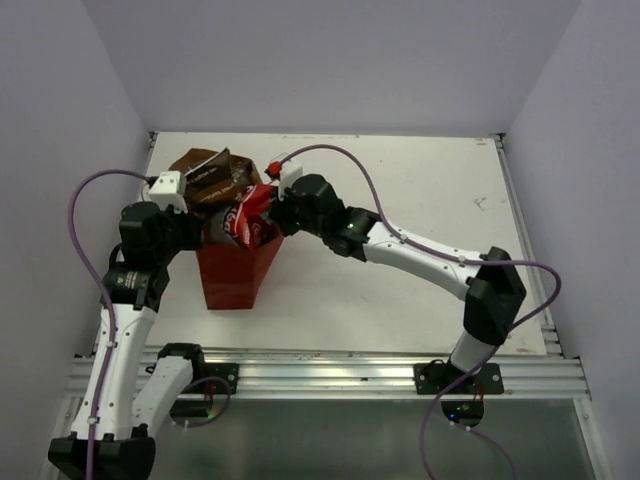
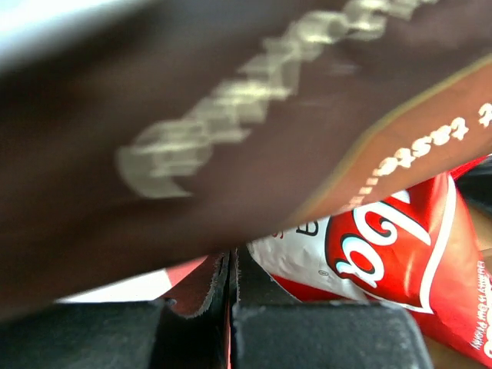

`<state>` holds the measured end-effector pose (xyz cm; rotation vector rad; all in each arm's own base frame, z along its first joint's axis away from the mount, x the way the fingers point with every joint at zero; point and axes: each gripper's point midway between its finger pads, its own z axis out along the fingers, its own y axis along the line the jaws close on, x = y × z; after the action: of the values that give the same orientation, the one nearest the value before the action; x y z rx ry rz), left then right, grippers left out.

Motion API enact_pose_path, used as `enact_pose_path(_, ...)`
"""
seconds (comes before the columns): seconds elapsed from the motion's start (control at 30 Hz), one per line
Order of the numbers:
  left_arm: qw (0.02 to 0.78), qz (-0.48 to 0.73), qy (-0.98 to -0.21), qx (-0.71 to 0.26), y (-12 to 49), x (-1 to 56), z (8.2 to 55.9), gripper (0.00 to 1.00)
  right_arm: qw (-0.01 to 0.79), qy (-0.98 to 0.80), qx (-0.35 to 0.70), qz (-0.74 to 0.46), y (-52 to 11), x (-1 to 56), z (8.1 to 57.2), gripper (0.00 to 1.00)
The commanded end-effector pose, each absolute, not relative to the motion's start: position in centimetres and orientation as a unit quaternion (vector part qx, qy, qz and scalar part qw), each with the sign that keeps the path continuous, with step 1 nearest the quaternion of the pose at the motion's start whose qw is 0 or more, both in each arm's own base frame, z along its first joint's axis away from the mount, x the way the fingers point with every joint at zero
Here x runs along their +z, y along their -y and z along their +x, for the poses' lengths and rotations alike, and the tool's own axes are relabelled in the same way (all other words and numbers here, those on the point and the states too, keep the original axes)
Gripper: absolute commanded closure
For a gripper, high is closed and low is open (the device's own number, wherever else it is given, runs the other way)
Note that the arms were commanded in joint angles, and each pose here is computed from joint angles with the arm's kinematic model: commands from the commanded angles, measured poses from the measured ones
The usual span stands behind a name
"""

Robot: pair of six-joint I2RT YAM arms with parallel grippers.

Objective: Place the snacks into the paper bag

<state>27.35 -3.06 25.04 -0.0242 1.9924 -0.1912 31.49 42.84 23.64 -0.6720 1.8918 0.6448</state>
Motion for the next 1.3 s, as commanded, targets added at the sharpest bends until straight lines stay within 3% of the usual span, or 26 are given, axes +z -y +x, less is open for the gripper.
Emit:
enact_pose_path(0.0,0.639,0.100,-0.741,-0.182,8.1,33.8,28.9,1.00,0.598,-0.712,0.280,-0.239,-38.9,35.5,30.7,1.00)
enact_pose_path(0.3,0.643,0.161,-0.708,-0.245,13.6,36.2,29.5,1.00,0.626,-0.717,0.219,-0.216,-32.6,38.3,29.4,1.00)
enact_pose_path(0.47,0.649,0.132,-0.715,-0.226,14.9,34.8,30.3,1.00,0.605,-0.762,0.134,-0.189,-29.2,34.0,30.0,1.00)
enact_pose_path(0.7,0.612,0.135,-0.737,-0.253,19.7,28.7,29.1,1.00,0.566,-0.808,0.073,-0.148,-24.6,27.5,29.4,1.00)
enact_pose_path(0.77,0.616,0.120,-0.750,-0.210,20.5,27.7,29.5,1.00,0.570,-0.806,0.070,-0.144,-23.9,27.9,29.5,1.00)
enact_pose_path(0.87,0.621,0.152,-0.744,-0.194,24.3,29.8,29.1,1.00,0.597,-0.787,0.067,-0.141,-23.5,31.1,29.9,1.00)
enact_pose_path(0.9,0.636,0.158,-0.727,-0.206,25.8,33.1,28.7,1.00,0.605,-0.781,0.066,-0.140,-23.3,32.2,30.0,1.00)
enact_pose_path(1.03,0.648,0.159,-0.730,-0.149,27.3,35.5,29.5,1.00,0.637,-0.756,0.068,-0.133,-22.4,36.9,29.9,1.00)
enact_pose_path(1.27,0.647,0.132,-0.746,-0.087,24.9,35.1,29.6,1.00,0.618,-0.776,0.028,-0.124,-19.8,34.0,29.1,1.00)
